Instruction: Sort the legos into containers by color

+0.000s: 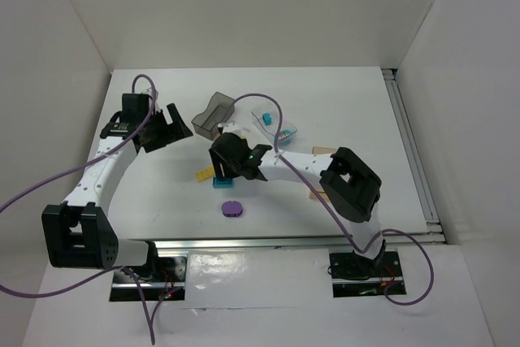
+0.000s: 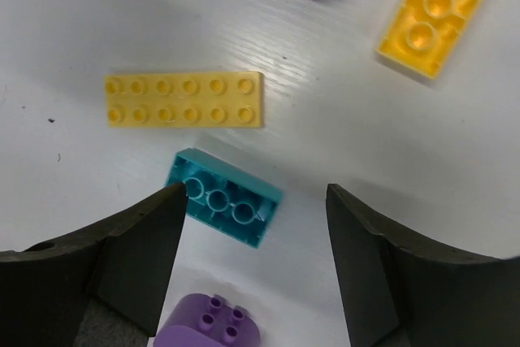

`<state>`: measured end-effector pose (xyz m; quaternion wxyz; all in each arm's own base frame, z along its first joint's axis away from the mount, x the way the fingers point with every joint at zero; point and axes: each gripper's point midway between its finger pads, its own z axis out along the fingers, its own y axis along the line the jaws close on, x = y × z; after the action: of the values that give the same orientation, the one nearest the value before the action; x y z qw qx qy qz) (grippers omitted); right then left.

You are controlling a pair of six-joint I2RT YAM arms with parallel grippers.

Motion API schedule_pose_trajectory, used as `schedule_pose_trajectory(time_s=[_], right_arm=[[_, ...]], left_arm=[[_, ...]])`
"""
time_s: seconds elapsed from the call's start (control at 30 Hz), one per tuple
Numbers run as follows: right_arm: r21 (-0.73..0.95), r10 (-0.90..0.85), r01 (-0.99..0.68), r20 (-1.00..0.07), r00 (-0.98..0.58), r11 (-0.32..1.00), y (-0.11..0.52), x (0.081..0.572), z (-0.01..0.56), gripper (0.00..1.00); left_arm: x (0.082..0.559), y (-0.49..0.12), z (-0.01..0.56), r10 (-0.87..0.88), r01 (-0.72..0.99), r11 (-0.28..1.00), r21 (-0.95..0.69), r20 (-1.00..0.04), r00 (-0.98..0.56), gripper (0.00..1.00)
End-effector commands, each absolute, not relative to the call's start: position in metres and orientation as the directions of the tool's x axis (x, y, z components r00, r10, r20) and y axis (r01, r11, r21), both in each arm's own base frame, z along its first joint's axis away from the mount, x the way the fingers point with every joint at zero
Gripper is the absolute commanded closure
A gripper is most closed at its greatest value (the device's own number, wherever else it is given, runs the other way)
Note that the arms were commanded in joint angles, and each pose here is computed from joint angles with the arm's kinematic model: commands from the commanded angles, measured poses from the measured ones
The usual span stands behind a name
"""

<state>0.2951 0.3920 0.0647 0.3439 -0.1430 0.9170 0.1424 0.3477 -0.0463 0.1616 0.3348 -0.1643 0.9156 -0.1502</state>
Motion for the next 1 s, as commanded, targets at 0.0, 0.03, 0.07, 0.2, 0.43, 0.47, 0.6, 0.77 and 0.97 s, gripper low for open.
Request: schedule_pose_trajectory(time_s=[0.0,0.03,0.07,0.2,0.43,0.47,0.6,0.77,0.97], right_arm=[[0.118,-0.318,-0.531,-0.685,-0.655,0.839,0.414,0.297,0.068,0.23],[0.095,-0.356,-0.560,-0.682,-0.639,0.823,0.417,0.299,0.067,0.19],[0.045,-0.428,-0.614,-0.676,-0.600,0.788,0.414,0.298,0.064,0.17],[0.012,-0.577,-0.756,-0.638,-0.510,0.655,0.415,0.283,0.055,0.14],[0.008,-0.670,-0.838,-0.597,-0.441,0.545,0.420,0.274,0.033,0.13],[0.008,-0.671,-0.838,-0.596,-0.442,0.545,0.419,0.273,0.030,0.14],[0.006,-0.655,-0.831,-0.613,-0.442,0.556,0.424,0.278,0.028,0.28],[0.013,-0.613,-0.820,-0.658,-0.438,0.573,0.422,0.278,0.057,0.55],[-0.014,-0.596,-0.812,-0.687,-0.416,0.583,0.411,0.277,0.087,0.66]], left_arm=[[0.353,-0.047,0.168,-0.377,-0.167,0.909,-0.381,-0.586,-0.717,0.02],[0.353,-0.047,0.168,-0.377,-0.167,0.909,-0.381,-0.586,-0.717,0.02],[0.354,-0.047,0.172,-0.377,-0.163,0.909,-0.383,-0.592,-0.712,0.02],[0.355,-0.045,0.172,-0.370,-0.163,0.914,-0.370,-0.599,-0.711,0.02],[0.352,-0.047,0.171,-0.369,-0.160,0.913,-0.376,-0.589,-0.719,0.02],[0.354,-0.047,0.174,-0.369,-0.157,0.913,-0.377,-0.596,-0.713,0.02],[0.356,-0.047,0.178,-0.369,-0.153,0.913,-0.379,-0.602,-0.708,0.02],[0.357,-0.047,0.174,-0.369,-0.157,0.913,-0.377,-0.595,-0.714,0.02],[0.359,-0.048,0.172,-0.368,-0.155,0.911,-0.382,-0.586,-0.722,0.02]])
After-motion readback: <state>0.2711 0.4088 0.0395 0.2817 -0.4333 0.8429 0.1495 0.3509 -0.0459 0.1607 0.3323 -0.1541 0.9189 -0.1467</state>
